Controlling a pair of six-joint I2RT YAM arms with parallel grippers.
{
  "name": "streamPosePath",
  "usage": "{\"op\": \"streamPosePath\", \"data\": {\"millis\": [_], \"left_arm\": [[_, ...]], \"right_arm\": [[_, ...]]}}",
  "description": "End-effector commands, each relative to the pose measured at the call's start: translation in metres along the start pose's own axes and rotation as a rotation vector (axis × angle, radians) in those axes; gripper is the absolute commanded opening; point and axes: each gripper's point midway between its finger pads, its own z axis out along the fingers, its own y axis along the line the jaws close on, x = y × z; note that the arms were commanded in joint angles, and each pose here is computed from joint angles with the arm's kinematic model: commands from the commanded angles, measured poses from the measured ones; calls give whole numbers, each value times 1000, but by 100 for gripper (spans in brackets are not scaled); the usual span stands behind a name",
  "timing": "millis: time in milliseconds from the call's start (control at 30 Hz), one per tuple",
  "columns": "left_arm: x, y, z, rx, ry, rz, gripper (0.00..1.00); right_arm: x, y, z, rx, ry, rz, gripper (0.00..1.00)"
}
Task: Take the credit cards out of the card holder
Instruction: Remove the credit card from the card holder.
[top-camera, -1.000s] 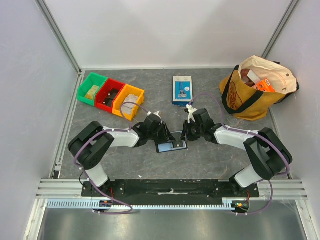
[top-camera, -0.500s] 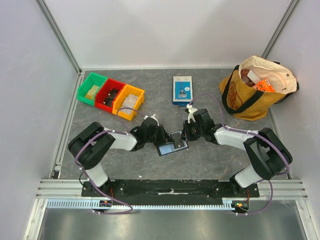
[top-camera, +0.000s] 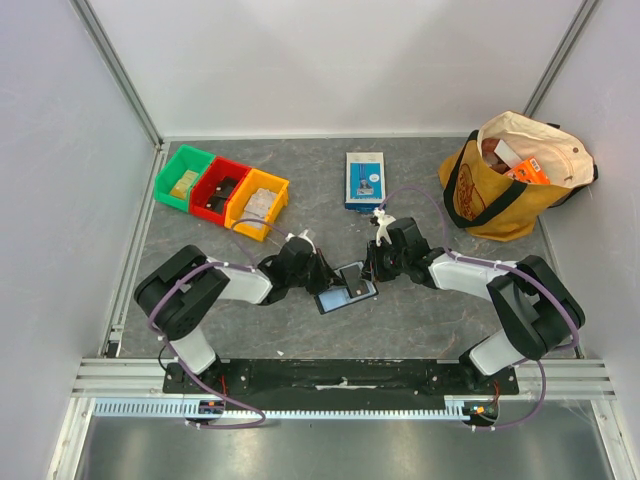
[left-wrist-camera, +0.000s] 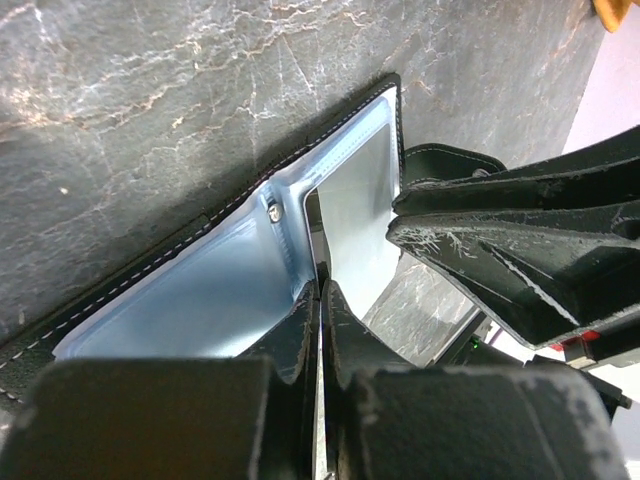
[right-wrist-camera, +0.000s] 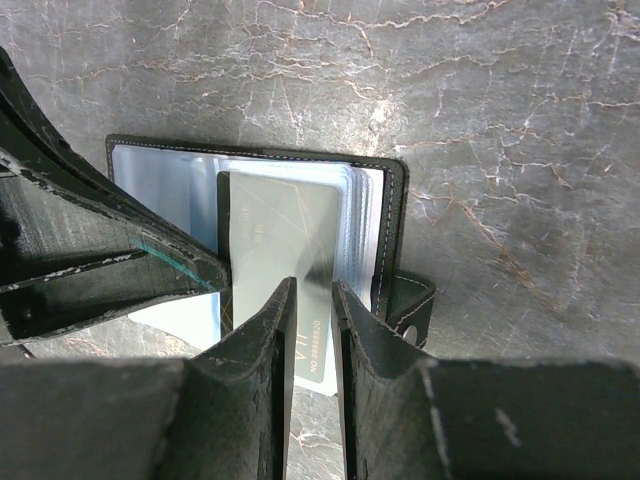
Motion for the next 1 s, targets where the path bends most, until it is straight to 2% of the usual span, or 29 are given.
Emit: {"op": "streamPosePath", "data": {"millis": [0, 433, 733, 967], "left_arm": [[-9, -42, -13, 152, -35, -3, 2], [4, -16, -25, 67, -14, -37, 2], [-1, -18, -18, 68, -24, -44, 26], [0, -7, -11, 19, -21, -65, 29]], "right_arm": [[19, -1, 1, -1, 48, 24, 27], [24, -7, 6, 20, 60, 37, 26], [28, -5, 6, 0, 68, 37, 26], [29, -3, 6, -6, 68, 39, 26]]}}
